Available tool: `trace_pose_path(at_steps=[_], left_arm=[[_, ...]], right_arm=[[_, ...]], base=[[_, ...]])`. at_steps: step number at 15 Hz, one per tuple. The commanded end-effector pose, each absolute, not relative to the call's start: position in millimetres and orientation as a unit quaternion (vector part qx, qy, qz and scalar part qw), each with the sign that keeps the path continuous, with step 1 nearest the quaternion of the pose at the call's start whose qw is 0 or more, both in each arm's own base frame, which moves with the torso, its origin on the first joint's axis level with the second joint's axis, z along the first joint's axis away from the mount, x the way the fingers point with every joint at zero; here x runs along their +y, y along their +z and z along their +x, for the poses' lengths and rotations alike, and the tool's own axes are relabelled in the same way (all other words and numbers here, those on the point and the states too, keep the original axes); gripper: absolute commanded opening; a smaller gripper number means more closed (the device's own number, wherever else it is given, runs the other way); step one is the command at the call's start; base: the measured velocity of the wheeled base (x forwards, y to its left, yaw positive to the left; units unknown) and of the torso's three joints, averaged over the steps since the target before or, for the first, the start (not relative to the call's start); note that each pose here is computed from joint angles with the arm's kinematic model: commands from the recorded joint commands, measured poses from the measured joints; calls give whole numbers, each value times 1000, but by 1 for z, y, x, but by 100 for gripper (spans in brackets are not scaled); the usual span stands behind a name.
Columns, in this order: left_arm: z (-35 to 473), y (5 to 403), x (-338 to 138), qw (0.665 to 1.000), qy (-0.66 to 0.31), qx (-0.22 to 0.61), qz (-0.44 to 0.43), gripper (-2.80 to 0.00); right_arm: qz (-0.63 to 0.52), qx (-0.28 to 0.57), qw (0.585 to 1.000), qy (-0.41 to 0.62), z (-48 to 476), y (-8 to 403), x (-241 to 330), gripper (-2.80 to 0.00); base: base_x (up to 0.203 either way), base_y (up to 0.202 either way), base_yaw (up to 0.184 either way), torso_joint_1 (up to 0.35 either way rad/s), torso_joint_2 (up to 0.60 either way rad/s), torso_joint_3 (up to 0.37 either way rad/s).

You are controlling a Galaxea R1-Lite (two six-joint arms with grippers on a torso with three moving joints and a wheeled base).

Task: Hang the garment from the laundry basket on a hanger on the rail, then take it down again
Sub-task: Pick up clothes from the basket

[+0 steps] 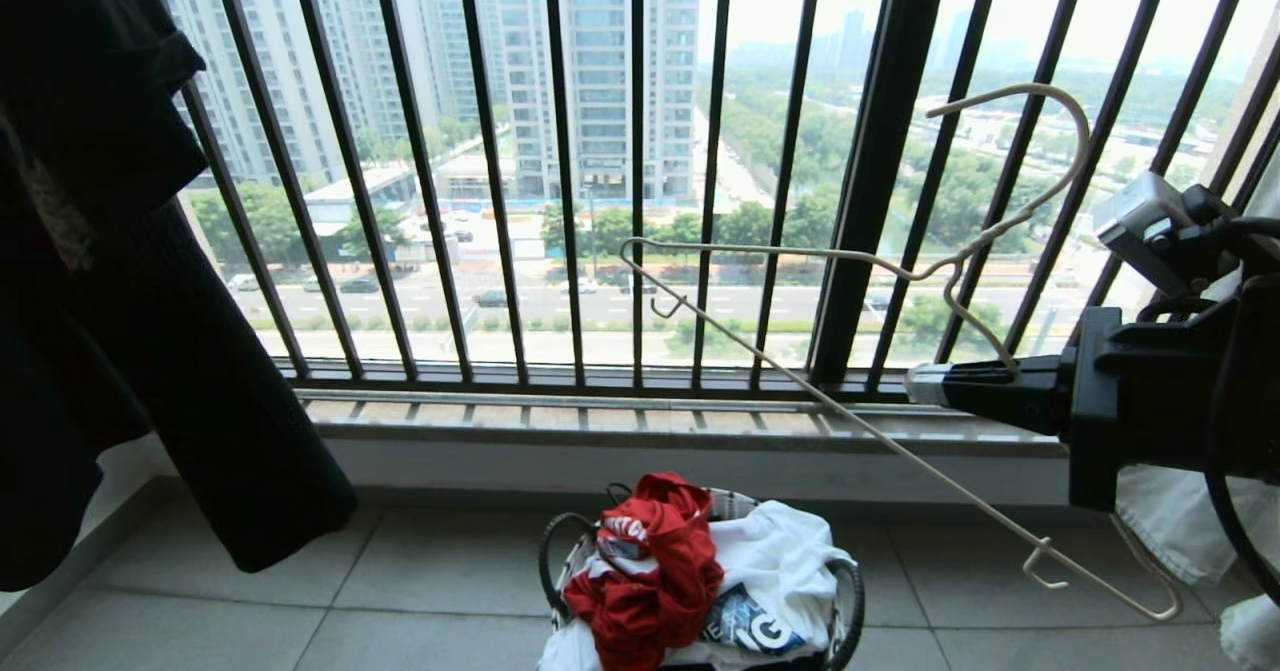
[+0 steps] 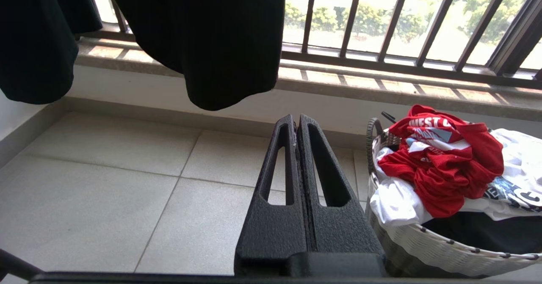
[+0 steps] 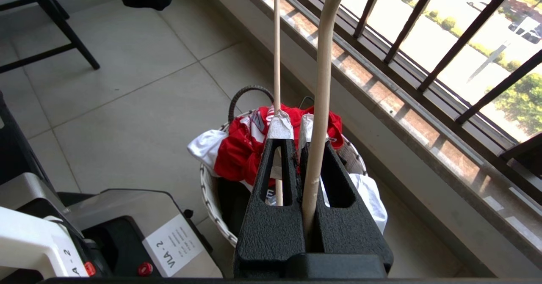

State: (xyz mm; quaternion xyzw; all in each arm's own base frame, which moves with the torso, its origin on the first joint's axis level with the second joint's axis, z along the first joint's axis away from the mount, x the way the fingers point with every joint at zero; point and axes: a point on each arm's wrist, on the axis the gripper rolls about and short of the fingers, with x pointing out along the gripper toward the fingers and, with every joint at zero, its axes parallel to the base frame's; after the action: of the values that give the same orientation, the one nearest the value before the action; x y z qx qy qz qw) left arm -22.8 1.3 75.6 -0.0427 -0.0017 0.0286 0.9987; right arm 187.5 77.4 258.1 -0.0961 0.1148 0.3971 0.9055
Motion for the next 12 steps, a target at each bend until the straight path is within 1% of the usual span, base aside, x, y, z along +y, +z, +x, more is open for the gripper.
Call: trace_pose_path(at_steps=[1, 3, 4, 12], left_arm=[[-23, 76, 1, 999, 29, -1, -45, -280], [-23, 76, 1, 999, 29, -1, -45, -280], [-23, 76, 1, 999, 29, -1, -45, -280], [-23, 76, 1, 999, 29, -2, -45, -280]], right_arm=[[-97, 115, 905, 398, 187, 258, 77, -280], [-104, 114, 904, 399, 187, 256, 77, -280], [-105, 113, 904, 399, 187, 257, 77, -280], [-106, 99, 906, 397, 180, 262, 74, -280]], base=[[0, 0, 0, 0, 0, 0], [0, 0, 0, 0, 0, 0], [0, 0, 0, 2, 2, -143], [0, 0, 0, 4, 4, -193]])
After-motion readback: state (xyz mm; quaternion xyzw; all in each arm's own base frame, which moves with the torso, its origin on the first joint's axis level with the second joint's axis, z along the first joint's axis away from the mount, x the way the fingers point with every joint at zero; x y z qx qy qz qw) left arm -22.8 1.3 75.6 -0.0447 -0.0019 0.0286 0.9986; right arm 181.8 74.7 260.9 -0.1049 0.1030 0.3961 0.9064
